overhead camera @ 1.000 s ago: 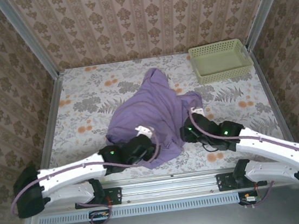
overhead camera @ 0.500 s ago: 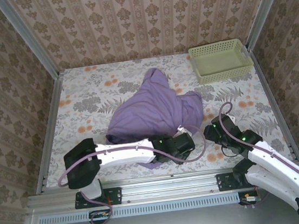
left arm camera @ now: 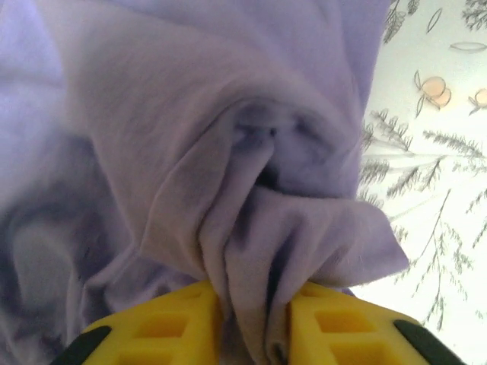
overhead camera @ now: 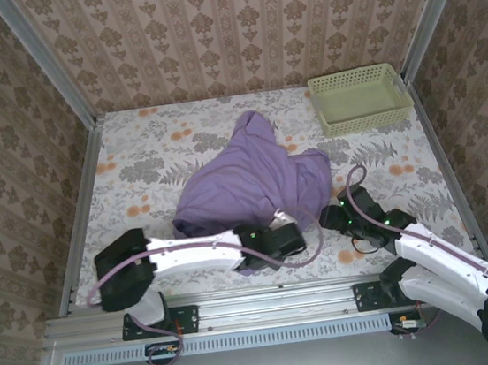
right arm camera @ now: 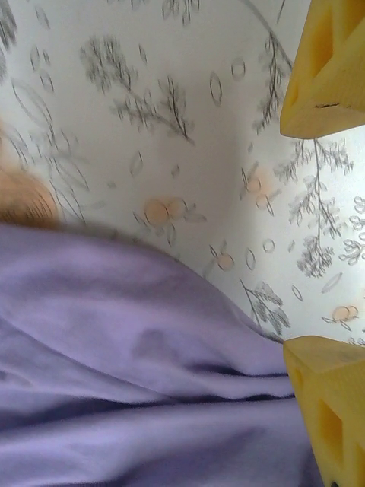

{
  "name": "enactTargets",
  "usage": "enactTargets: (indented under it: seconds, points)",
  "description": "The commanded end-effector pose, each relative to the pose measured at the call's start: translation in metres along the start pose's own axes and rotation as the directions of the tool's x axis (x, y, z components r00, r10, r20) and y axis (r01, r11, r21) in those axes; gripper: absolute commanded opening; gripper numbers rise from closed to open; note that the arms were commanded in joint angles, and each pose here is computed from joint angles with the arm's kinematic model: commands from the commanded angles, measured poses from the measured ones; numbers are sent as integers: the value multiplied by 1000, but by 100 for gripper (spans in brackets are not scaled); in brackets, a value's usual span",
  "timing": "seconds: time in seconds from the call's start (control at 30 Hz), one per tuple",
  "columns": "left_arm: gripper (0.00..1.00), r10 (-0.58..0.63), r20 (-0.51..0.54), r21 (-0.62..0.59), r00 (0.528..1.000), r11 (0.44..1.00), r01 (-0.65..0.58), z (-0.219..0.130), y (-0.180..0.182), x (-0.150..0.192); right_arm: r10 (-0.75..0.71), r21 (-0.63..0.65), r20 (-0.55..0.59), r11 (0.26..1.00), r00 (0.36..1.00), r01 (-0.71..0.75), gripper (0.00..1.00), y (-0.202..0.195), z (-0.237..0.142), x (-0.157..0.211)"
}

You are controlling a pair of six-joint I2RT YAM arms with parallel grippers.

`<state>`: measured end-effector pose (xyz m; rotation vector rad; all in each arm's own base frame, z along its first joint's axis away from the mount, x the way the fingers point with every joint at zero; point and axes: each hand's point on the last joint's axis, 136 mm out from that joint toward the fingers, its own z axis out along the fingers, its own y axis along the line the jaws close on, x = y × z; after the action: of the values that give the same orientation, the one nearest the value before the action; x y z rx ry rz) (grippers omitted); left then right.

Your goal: Fold the inside-out t-shirt

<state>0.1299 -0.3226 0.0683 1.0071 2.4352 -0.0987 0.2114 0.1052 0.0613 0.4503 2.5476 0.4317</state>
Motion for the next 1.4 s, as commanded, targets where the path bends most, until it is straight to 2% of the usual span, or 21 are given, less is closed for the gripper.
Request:
enactTargets:
  seconds: [0.0, 0.07, 0.2, 0.43, 0.5, 0.57, 0.63, 0.7, 0.87, 0.97, 1.07, 1.2, 1.3, 1.37]
  points:
    - [17, -115, 63, 129, 991, 986, 106, -10, -2, -2, -114, -95, 15, 989, 993, 115, 70, 39, -1, 0]
    - [12, -151, 87, 171, 985, 976, 135, -14, 0, 2, -194, -146, 31, 970, 980, 197, 67, 65, -1, 7]
    - [11, -224, 137, 226, 965, 955, 190, -21, 9, 10, -301, -221, 33, 928, 953, 301, 60, 107, 2, 23]
    - [9, -292, 156, 272, 944, 931, 243, -24, 23, 21, -428, -188, 2, 887, 904, 421, 54, 142, 24, 41]
    - [9, -307, 167, 283, 937, 925, 252, -25, 25, 22, -443, -148, -10, 887, 897, 437, 53, 143, 33, 41]
    - [9, -322, 180, 300, 930, 918, 260, -27, 27, 21, -454, -38, -27, 891, 891, 453, 48, 131, 45, 37]
    - [9, -343, 186, 307, 921, 911, 277, -28, 33, 21, -468, 16, -8, 884, 884, 468, 45, 128, 49, 29]
    - [9, -370, 188, 313, 910, 900, 302, -28, 41, 23, -462, 59, 13, 886, 887, 460, 36, 124, 52, 21]
    - [9, -423, 162, 313, 891, 879, 360, -21, 59, 32, -444, 85, 26, 894, 895, 441, 22, 117, 52, 11]
    - [11, -452, 161, 296, 878, 870, 394, -18, 70, 35, -450, 109, 50, 890, 892, 443, 17, 113, 46, 6]
    - [12, -483, 150, 306, 863, 852, 424, -14, 75, 36, -478, 59, 88, 878, 874, 475, 20, 126, 35, 10]
    - [28, -475, 139, 252, 869, 866, 433, -12, 82, 41, -525, -30, 147, 845, 839, 534, 42, 153, 14, 23]
    - [40, -452, 109, 166, 886, 886, 432, -9, 93, 51, -515, -75, 110, 848, 850, 524, 55, 159, 21, 35]
    - [44, -437, 84, 103, 895, 898, 429, -8, 101, 59, -511, -42, 70, 856, 856, 515, 61, 154, 36, 42]
